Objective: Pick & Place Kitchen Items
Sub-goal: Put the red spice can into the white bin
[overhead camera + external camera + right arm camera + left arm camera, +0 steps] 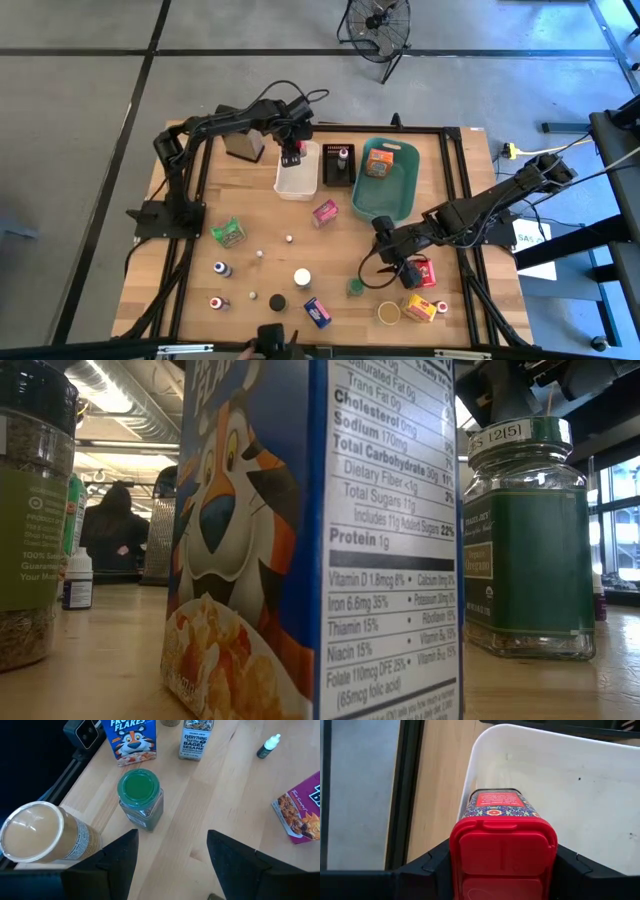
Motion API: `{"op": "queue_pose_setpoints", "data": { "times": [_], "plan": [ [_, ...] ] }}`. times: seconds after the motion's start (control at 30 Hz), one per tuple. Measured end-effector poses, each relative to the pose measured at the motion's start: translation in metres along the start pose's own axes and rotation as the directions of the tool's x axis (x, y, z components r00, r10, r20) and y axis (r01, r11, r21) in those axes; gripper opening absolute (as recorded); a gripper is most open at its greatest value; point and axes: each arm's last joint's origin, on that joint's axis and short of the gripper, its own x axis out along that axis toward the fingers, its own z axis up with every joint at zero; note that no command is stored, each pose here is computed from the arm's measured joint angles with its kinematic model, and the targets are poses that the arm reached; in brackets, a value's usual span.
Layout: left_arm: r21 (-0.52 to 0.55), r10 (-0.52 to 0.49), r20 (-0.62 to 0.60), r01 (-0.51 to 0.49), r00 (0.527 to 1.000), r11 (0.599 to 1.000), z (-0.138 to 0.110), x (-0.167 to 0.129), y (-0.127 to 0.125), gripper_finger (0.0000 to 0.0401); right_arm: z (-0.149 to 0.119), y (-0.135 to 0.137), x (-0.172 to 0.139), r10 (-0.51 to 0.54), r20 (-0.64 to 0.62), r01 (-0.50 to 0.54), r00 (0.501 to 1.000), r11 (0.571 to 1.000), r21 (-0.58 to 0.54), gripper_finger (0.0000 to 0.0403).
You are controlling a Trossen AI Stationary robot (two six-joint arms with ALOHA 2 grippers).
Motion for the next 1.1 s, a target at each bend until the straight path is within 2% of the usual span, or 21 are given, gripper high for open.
{"op": "queue_pose_setpoints", "data": {
  "times": [0.2,0.9,1.1],
  "plan": [
    [-0.004,-0.007,-0.002,0.007,1.0,1.0,0.0,0.001,0.0,0.0216,0.0,0.0,0.0,0.0,-0.001,0.0,1.0,1.0,-0.01,0.0239],
    [-0.04,0.012,-0.136,-0.018,0.991,0.999,-0.013,0.002,-0.001,0.0216,0.0,0.0,0.0,0.003,-0.005,-0.003,1.0,1.0,-0.011,0.0239],
    [-0.044,0.011,-0.118,-0.016,0.993,0.999,-0.011,0.002,-0.001,0.0216,0.0,0.0,0.0,0.003,-0.005,-0.003,1.0,1.0,-0.011,0.0239]
  ]
}}
